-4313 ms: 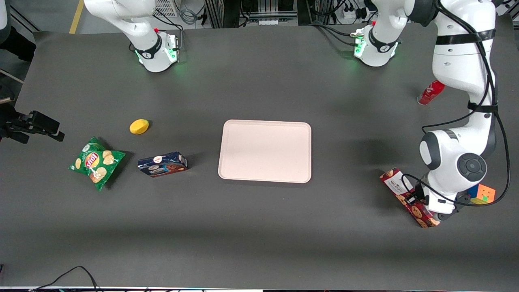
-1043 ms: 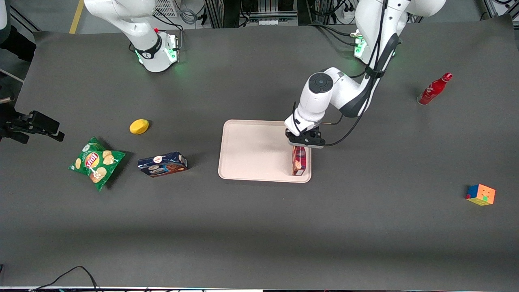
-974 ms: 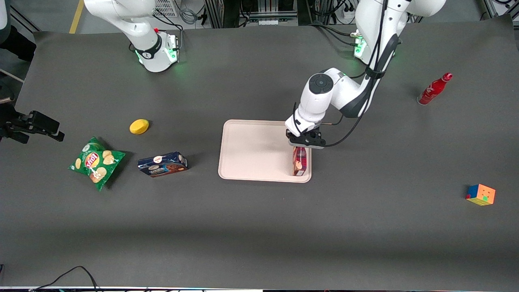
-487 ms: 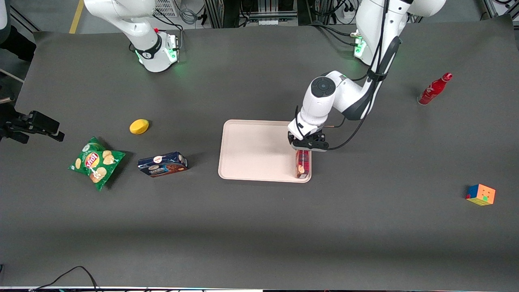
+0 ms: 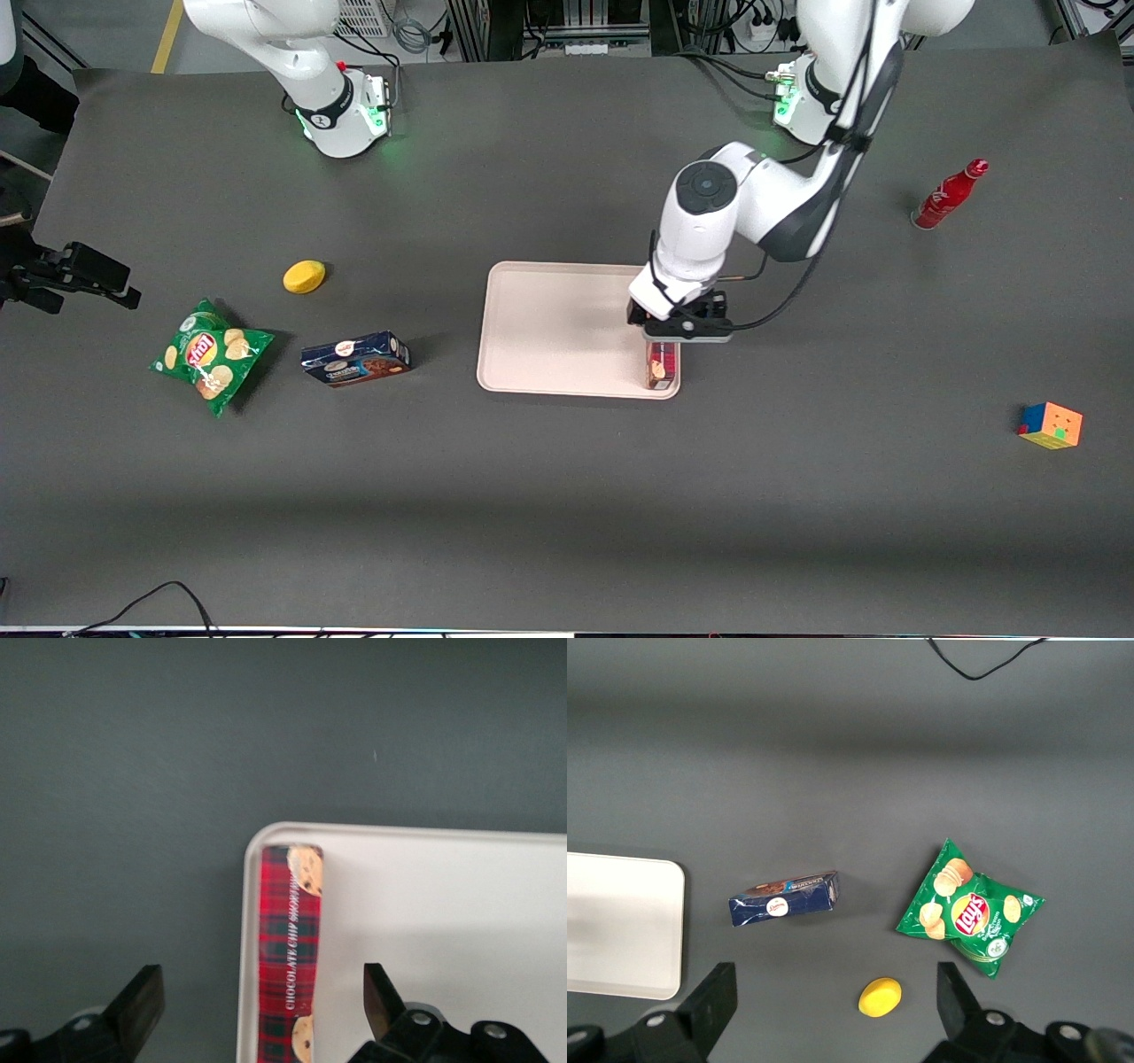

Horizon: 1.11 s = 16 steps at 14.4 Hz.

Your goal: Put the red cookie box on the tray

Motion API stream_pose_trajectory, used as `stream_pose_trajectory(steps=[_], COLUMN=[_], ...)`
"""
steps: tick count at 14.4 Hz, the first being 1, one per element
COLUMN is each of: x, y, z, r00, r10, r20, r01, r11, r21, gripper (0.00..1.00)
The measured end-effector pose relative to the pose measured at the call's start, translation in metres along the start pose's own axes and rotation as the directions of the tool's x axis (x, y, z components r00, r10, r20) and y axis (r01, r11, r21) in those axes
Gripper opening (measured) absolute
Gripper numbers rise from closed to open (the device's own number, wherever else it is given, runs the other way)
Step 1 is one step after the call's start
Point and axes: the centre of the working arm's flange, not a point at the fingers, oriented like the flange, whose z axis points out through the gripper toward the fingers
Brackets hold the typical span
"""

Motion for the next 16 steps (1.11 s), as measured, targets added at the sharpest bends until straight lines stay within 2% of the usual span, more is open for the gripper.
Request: stream_pose_trajectory(steps=[2,5,10,13,16], x=[0.029,0.066,0.083,0.084,0.079], y=[-0.028,-0.114,-0.242,-0.289,-0.304], z=[-0.046,-0.100,-0.199,-0.260,-0.317], r00=[0.999,0.996,0.988,0.988,0.989], r10=[-0.024,0.009,0.020,0.013,-0.003], r20=[0.035,0.094,0.153,0.155,0.149], r01=[0.025,-0.005,-0.017,-0.010,0.005], r11=[1.000,0.999,1.000,1.000,1.000], r21=[-0.013,-0.037,-0.020,-0.018,-0.016], gripper=[1.00,1.00,1.00,1.00,1.00])
